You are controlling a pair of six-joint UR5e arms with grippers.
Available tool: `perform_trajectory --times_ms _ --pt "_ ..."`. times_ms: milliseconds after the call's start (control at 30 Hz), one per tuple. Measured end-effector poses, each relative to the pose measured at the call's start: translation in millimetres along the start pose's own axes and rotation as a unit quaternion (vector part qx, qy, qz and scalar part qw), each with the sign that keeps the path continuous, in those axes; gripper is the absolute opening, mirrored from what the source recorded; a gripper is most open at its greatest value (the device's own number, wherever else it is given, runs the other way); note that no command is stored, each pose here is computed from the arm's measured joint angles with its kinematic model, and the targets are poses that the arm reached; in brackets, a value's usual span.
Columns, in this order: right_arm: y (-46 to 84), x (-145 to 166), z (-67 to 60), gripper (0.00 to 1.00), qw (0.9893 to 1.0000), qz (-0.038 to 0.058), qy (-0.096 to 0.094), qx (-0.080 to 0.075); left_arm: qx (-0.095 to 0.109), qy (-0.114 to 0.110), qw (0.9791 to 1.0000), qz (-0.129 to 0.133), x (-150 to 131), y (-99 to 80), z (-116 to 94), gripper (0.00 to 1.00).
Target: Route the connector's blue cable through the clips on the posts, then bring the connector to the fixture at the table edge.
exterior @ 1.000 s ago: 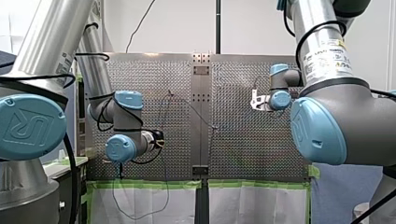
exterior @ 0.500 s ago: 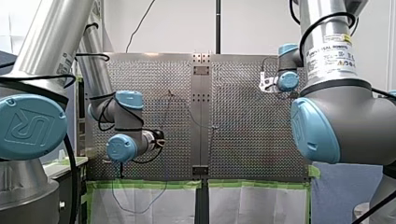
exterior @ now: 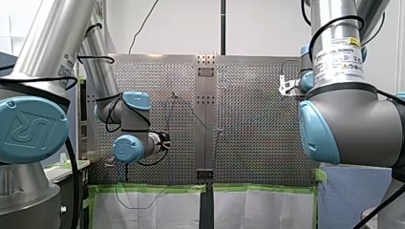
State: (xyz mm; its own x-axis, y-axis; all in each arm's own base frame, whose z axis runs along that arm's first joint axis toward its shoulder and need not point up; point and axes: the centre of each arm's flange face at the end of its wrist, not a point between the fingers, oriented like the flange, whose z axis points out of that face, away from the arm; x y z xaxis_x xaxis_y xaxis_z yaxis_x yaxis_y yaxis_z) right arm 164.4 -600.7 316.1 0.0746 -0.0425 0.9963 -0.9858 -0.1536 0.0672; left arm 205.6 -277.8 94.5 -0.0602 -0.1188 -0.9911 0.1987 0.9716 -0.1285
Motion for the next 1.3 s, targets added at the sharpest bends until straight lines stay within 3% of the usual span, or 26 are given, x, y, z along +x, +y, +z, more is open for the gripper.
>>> perform_trajectory --times_ms 233,667,1067,1300 --pt "14.8 -2.8 1.5 0.0 0.9998 -0.0109 -0.004 0.013 -0.002 0.003 1.0 0.001 0.2 0.2 0.2 1.0" --pt "30.1 -19.9 13.8 0.0 0.9988 -0.0074 0.011 0.046 -0.002 0.01 0.9999 -0.001 -2.0 -5.1 7.7 1.0" --pt "46.6 -24.9 19.7 0.0 0.9968 -0.0077 0.026 0.075 -0.003 0.013 0.9999 0.0 -3.5 -7.8 11.9 1.0" --pt "57.0 -23.8 21.8 0.0 0.9949 -0.004 0.035 0.094 -0.004 0.017 0.9998 0.003 -2.9 -7.0 11.6 1.0"
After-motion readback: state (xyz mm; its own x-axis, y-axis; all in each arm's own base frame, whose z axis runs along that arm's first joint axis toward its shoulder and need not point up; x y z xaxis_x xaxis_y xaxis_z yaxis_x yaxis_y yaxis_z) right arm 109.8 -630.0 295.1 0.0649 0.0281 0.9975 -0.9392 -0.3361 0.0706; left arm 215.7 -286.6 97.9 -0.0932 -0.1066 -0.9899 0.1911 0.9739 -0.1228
